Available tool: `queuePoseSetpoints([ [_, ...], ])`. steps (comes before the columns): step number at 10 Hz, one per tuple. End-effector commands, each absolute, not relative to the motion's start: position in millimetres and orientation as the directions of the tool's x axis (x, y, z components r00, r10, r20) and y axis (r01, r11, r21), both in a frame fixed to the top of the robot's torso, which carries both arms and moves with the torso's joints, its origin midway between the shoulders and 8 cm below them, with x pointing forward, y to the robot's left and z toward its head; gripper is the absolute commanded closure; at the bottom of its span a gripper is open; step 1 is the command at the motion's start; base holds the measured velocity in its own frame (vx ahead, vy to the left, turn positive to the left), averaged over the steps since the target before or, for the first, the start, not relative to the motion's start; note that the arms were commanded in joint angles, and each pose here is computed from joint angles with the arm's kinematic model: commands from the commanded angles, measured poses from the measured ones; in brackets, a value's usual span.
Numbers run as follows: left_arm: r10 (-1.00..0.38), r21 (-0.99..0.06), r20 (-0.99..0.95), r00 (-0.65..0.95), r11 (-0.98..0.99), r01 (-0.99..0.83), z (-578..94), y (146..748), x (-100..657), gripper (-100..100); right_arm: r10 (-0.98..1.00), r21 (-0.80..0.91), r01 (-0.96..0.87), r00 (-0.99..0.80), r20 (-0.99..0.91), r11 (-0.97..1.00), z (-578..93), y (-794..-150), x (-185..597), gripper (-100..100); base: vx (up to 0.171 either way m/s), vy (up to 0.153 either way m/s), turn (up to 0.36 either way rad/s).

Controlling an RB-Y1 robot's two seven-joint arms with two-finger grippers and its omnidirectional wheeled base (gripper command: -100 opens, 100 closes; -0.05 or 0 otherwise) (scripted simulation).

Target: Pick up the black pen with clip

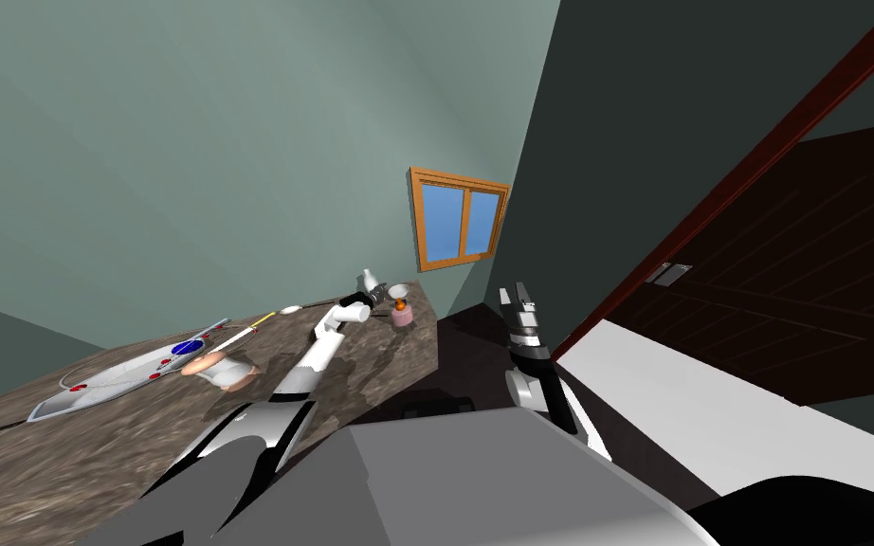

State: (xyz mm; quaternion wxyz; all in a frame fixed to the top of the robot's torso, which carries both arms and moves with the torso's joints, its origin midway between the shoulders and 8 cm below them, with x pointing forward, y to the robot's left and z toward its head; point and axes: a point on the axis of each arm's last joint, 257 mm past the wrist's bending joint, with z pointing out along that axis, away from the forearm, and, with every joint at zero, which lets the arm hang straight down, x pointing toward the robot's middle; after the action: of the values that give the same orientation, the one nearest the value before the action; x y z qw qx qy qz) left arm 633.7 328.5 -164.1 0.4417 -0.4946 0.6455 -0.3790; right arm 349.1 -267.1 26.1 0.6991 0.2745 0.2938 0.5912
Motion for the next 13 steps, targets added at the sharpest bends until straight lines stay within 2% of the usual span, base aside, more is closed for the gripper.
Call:
queuePoseSetpoints([
  [1, -0.973, -0.909, -0.198, -0.122, 0.228, -0.348, -166, 334, 641, -100, 0.988, 0.731, -0.665, 0.128, -0.086, 0.15, 26, -267, 349, 0, 0.011, -0.013, -0.025],
  [13, -0.981, -0.718, -0.164, -0.099, 0.188, -0.67, -231, 377, 633, -100, 0.988, 0.731, -0.665, 0.128, -0.086, 0.15, 26, -267, 349, 0, 0.012, -0.005, -0.016],
])
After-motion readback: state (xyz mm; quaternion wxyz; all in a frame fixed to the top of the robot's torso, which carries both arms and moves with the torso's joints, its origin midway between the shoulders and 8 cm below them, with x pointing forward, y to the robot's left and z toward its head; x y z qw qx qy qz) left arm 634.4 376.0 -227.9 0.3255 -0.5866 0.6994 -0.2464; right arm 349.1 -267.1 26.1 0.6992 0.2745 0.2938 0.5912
